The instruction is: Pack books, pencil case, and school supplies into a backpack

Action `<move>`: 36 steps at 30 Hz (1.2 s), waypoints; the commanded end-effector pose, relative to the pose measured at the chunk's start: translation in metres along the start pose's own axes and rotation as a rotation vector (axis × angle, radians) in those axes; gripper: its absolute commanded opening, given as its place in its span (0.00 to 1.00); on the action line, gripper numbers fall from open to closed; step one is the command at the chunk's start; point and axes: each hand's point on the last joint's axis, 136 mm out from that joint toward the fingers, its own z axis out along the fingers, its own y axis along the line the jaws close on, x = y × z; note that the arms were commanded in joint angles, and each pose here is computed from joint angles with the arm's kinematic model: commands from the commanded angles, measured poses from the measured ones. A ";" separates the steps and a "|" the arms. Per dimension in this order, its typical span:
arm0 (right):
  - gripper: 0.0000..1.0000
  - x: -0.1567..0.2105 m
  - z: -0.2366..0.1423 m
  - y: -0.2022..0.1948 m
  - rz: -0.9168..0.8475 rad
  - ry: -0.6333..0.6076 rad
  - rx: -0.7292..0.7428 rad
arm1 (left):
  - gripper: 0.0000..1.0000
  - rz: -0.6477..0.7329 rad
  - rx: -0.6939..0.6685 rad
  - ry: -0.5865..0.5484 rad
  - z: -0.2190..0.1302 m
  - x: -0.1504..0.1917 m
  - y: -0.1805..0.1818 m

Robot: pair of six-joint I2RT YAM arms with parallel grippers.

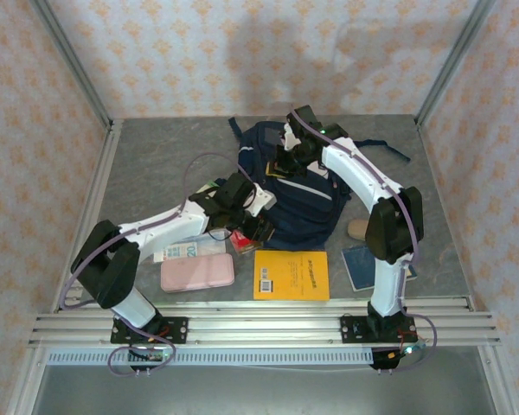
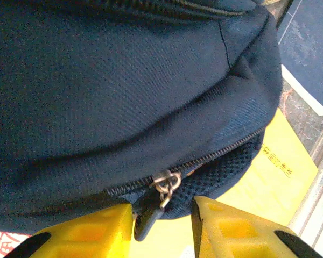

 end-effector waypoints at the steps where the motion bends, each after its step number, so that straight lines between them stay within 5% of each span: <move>1: 0.00 -0.002 -0.020 0.033 -0.045 -0.028 -0.106 | 0.30 0.033 -0.063 -0.003 -0.002 -0.009 0.010; 6: 0.00 -0.001 -0.021 0.032 -0.049 -0.032 -0.100 | 0.11 0.049 -0.093 -0.020 -0.008 -0.014 0.013; 13: 0.00 0.000 -0.021 0.031 -0.050 -0.032 -0.097 | 0.01 0.061 -0.120 -0.029 -0.019 -0.011 0.014; 36: 0.00 0.006 -0.027 0.036 -0.095 -0.039 -0.087 | 0.00 -0.009 -0.382 -0.104 -0.055 -0.029 0.073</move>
